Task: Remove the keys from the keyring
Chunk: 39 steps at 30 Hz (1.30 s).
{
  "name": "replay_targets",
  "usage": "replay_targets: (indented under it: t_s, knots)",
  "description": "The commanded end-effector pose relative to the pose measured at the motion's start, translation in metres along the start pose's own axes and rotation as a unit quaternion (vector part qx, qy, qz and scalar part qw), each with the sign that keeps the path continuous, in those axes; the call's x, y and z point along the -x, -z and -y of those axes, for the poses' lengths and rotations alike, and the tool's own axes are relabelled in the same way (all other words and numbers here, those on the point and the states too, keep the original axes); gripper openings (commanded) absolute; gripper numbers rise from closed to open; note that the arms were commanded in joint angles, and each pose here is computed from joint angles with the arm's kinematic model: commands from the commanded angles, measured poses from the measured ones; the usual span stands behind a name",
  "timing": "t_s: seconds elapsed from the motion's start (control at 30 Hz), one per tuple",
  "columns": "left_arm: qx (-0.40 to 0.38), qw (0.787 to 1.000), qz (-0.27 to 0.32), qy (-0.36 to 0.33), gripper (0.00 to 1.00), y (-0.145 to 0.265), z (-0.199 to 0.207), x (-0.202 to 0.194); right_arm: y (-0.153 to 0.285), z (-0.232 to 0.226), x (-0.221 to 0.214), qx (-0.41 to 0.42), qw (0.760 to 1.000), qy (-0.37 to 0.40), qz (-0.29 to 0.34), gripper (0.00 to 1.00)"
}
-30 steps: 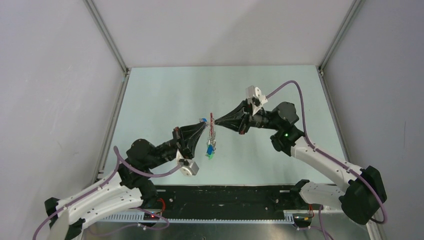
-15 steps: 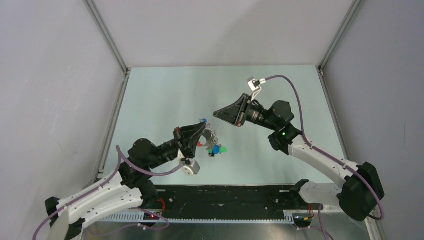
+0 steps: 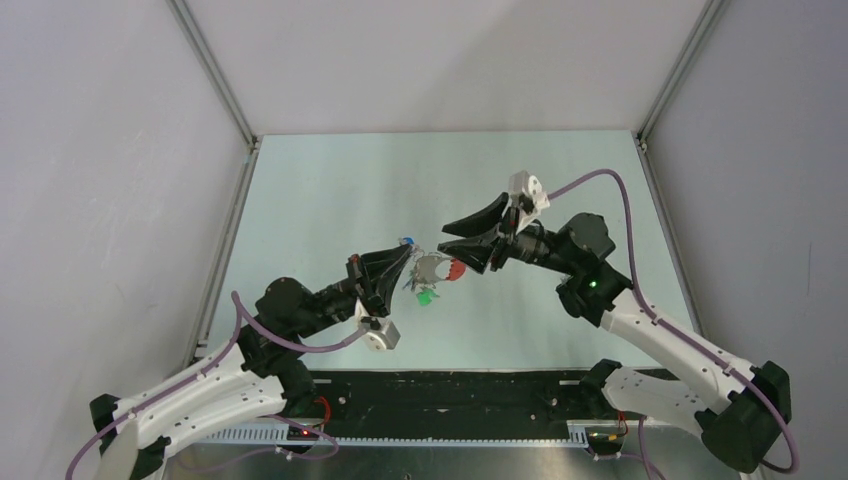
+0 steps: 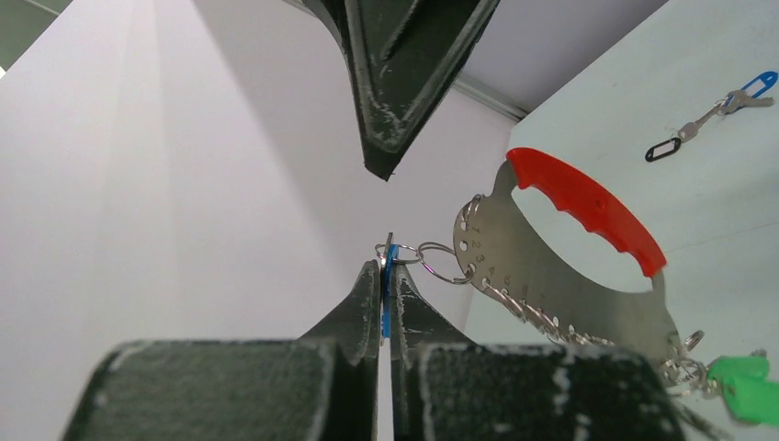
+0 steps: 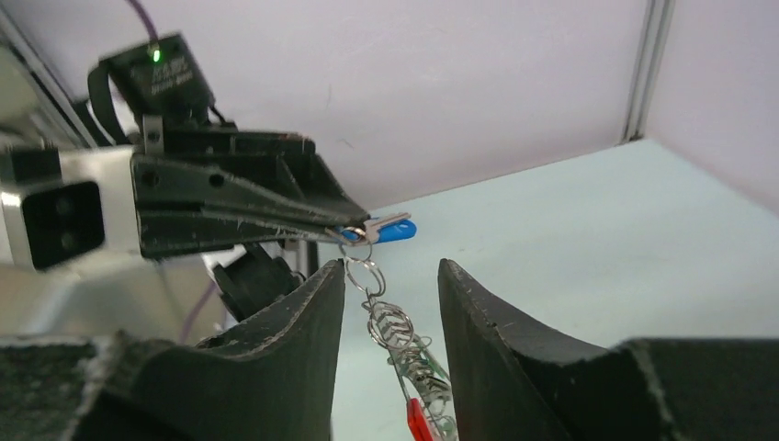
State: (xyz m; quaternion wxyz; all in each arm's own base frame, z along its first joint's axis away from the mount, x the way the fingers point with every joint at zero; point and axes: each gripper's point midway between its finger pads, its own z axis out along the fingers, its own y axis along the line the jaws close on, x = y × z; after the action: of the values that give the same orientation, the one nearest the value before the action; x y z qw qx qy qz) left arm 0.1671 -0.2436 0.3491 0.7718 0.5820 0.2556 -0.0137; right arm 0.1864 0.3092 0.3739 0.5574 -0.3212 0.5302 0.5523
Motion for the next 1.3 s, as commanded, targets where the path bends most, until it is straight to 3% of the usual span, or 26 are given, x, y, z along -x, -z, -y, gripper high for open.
replay_targets:
  t_s: [0.0,0.1,0.4,0.87,1.27]
  knots:
    - [0.031,0.999,0.026,-0.017,0.0,0.002,-0.02,0.013,0.001,-0.012,-0.017,0.063,0.985,0.157,-0.032,0.46]
    - [0.03,0.999,0.027,-0.016,0.0,0.002,-0.019,0.014,-0.003,-0.009,-0.023,0.059,0.978,0.195,-0.037,0.45]
    - [0.029,0.999,0.03,-0.017,0.0,0.003,-0.019,0.015,-0.006,-0.017,-0.022,0.071,0.975,0.209,-0.03,0.43]
    - [0.029,0.999,0.036,-0.016,0.0,0.003,-0.021,0.019,-0.013,-0.038,-0.036,0.138,0.969,0.2,-0.035,0.32]
    - [0.029,0.999,0.041,-0.014,0.0,0.003,-0.022,0.021,-0.024,-0.037,-0.037,0.14,0.971,0.191,-0.031,0.26]
